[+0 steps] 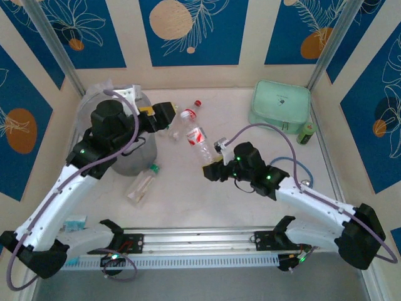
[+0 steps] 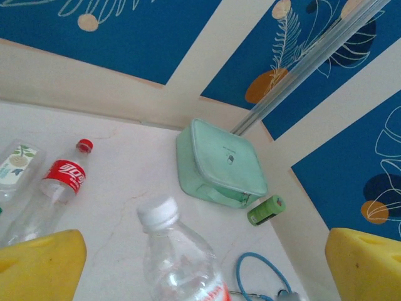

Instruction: Put the plastic bottles in the bin

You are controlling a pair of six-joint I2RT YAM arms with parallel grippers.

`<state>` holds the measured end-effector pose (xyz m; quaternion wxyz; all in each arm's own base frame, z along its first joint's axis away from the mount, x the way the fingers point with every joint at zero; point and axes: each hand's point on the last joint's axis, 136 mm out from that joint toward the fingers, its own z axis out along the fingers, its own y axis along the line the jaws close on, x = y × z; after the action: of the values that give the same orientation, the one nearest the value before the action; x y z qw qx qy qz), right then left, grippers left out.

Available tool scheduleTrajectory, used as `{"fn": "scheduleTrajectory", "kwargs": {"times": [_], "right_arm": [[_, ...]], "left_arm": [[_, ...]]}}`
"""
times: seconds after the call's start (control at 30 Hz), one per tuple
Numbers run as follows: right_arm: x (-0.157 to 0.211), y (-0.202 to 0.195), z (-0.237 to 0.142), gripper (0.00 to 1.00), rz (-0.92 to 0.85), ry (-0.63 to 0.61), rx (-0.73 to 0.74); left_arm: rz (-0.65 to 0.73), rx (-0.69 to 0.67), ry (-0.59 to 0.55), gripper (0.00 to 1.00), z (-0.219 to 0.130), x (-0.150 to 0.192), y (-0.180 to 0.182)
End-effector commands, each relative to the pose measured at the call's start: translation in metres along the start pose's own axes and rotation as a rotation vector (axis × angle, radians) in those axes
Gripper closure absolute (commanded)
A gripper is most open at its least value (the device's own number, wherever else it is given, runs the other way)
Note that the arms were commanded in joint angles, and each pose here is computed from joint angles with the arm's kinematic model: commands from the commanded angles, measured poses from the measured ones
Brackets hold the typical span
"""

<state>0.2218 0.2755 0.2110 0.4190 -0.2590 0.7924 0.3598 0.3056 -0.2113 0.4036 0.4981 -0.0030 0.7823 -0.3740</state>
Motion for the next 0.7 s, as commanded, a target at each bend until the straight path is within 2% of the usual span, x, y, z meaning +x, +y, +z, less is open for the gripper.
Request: {"fn": "scheduleTrajectory", "kwargs": {"times": [0.0, 0.2, 0.4, 0.53, 0.67], "right_arm": [[-0.037, 0.025, -0.011, 0.58, -0.063, -0.161, -0.084], [-0.035, 0.041, -0.01, 0.58, -0.098, -0.15, -0.137], [-0.029, 0.043, -0.004, 0.58, -0.111, -0.121, -0.136], [-0.03, 0.044, -0.002, 0.58, -0.117, -0.116, -0.139], [-0.027, 0.045, 0.002, 0.55, -0.115, -0.097, -0.145]], "left_arm": [[-0.036, 0.046, 0.011, 0.05, 0.015, 0.007, -0.009], [-0.045, 0.081, 0.038, 0.14, 0.034, 0.023, -0.015], [-0.056, 0.098, 0.048, 0.3, 0.043, 0.029, -0.019], [-0.048, 0.077, 0.049, 0.52, 0.042, 0.028, -0.016], [-0.042, 0.064, 0.03, 0.66, 0.039, 0.024, -0.015]]}}
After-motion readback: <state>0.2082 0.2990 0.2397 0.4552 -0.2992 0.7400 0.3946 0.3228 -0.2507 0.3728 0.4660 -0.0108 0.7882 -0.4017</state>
